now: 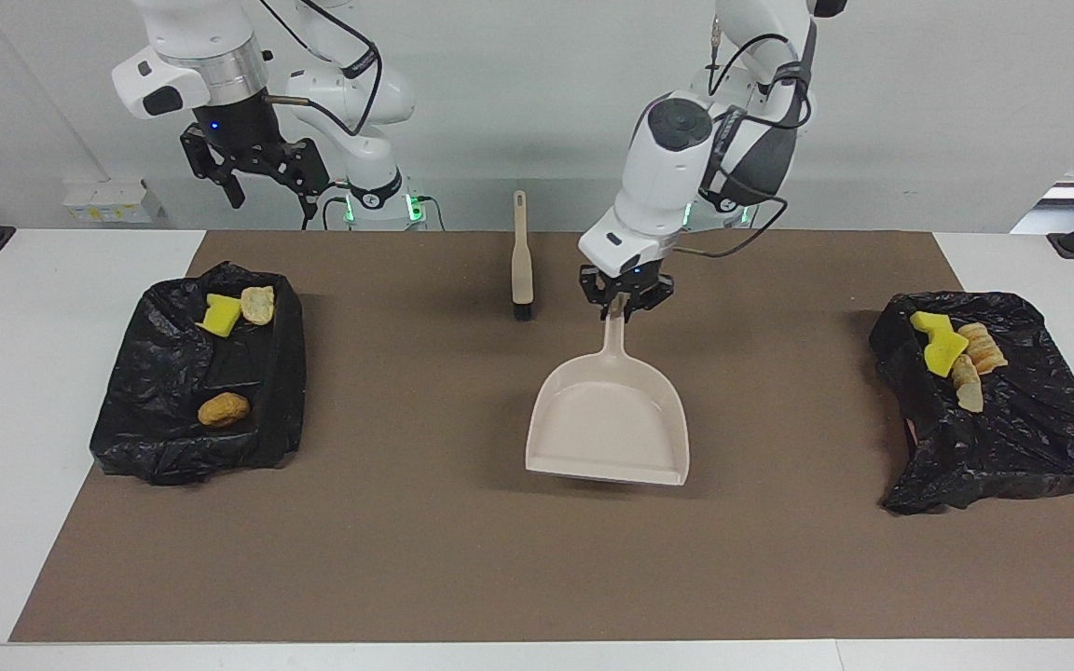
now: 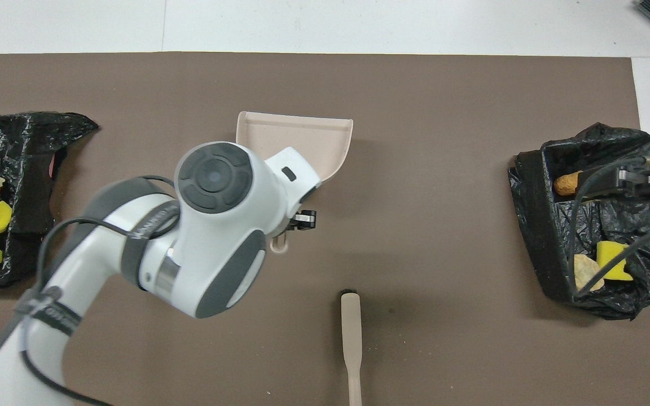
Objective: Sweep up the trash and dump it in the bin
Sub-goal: 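Set the dustpan down at table center and release with the left gripper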
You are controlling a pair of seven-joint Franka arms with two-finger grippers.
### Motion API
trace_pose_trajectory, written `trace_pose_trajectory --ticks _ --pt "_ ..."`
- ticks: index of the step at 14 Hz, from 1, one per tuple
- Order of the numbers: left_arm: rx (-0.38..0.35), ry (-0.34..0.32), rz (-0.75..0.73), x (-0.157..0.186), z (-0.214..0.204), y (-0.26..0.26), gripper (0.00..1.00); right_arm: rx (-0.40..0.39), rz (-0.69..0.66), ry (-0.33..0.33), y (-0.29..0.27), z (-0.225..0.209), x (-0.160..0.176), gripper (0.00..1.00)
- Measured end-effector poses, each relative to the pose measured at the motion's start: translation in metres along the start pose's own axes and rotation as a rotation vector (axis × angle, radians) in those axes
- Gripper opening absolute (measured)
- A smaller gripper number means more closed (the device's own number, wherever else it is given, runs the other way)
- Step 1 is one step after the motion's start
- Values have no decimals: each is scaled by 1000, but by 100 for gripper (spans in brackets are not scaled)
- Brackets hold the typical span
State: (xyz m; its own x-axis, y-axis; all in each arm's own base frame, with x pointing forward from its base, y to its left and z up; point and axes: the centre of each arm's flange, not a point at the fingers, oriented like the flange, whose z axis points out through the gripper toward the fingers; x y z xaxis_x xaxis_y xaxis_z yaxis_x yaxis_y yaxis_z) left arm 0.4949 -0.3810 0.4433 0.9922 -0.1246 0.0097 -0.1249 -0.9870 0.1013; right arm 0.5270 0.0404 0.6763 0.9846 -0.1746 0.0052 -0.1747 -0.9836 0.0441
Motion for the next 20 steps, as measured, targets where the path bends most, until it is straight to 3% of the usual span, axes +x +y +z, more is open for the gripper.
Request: trace_pose_trajectory --ticks 3,8,11,14,15,20 --pt "-21 24 -72 -9 50 44 32 0 -3 0 0 0 0 100" --pt "-46 46 -174 -19 80 75 32 1 -3 0 0 0 0 100" --pt "-39 48 -193 -11 92 67 62 1 -3 0 0 0 0 100" --pt "-51 78 -231 7 63 46 96 1 -3 0 0 0 0 100" --pt "-53 87 -237 15 48 32 100 1 -3 0 0 0 0 100" --pt "-17 76 -215 67 -17 -79 100 1 -3 0 0 0 0 100"
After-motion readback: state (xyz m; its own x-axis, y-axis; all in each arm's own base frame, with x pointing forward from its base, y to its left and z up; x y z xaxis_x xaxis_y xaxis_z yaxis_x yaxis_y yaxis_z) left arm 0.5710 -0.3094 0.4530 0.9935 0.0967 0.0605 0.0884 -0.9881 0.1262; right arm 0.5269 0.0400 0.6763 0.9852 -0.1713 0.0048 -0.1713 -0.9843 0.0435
